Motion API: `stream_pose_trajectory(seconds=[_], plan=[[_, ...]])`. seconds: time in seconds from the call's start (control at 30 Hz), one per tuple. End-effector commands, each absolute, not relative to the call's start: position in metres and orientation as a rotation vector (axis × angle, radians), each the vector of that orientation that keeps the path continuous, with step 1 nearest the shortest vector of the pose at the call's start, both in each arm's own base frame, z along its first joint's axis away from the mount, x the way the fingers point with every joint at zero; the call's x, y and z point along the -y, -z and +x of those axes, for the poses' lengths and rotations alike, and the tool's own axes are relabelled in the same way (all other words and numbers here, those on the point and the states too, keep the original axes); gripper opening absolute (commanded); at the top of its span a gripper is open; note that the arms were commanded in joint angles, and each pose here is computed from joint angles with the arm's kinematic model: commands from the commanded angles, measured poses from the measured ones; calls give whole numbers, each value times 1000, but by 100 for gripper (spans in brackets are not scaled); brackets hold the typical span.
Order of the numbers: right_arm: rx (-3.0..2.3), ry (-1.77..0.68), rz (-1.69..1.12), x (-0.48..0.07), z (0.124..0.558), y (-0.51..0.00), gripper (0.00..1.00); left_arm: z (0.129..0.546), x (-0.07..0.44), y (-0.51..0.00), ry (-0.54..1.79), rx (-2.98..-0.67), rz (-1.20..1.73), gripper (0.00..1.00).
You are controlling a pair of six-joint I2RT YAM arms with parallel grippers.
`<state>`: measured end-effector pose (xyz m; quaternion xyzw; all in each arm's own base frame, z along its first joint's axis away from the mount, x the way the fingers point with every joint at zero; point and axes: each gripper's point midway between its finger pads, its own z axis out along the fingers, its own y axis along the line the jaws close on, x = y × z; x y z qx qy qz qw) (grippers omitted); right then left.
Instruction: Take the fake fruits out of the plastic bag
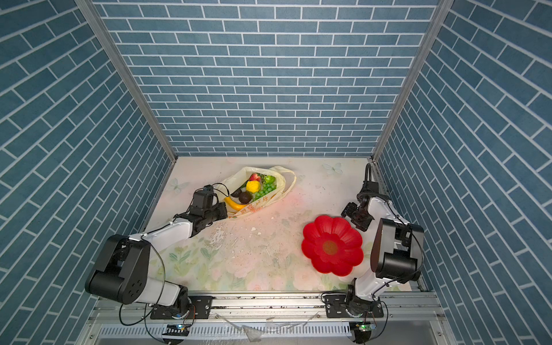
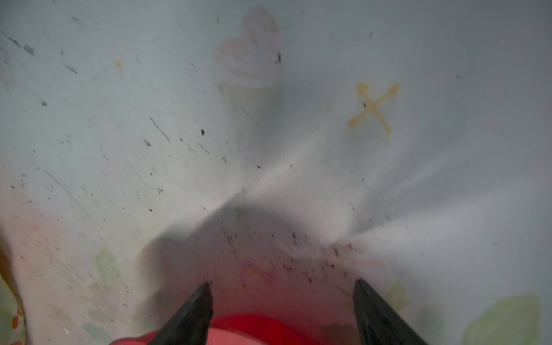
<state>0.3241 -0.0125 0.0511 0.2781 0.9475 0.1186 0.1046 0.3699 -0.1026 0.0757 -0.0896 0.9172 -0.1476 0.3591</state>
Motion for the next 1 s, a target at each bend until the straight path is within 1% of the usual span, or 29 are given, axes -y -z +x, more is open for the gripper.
stream_pose_trajectory(seconds=[0.0, 0.23, 0.4, 0.5, 0.67, 0.8, 0.97], plan=[[-2779, -414, 844, 0, 315, -56, 75, 368, 102, -68, 365, -2384, -217, 0], [-2762, -387, 890, -7, 294, -59, 75, 368, 102, -69, 365, -2382, -217, 0], [-2725, -219, 948, 18, 278, -71, 78, 368, 103, -70, 371, -2382, -214, 0], [-2678, -218, 1027, 29, 268, -75, 80, 367, 104, -71, 376, -2377, -211, 0], [-2683, -223, 1090, 34, 259, -65, 81, 367, 105, -71, 378, -2376, -210, 0], [-2680, -262, 1123, 29, 256, -56, 79, 367, 104, -71, 375, -2376, -210, 0], [-2635, -368, 1160, 13, 257, -52, 78, 367, 105, -70, 372, -2376, -206, 0]])
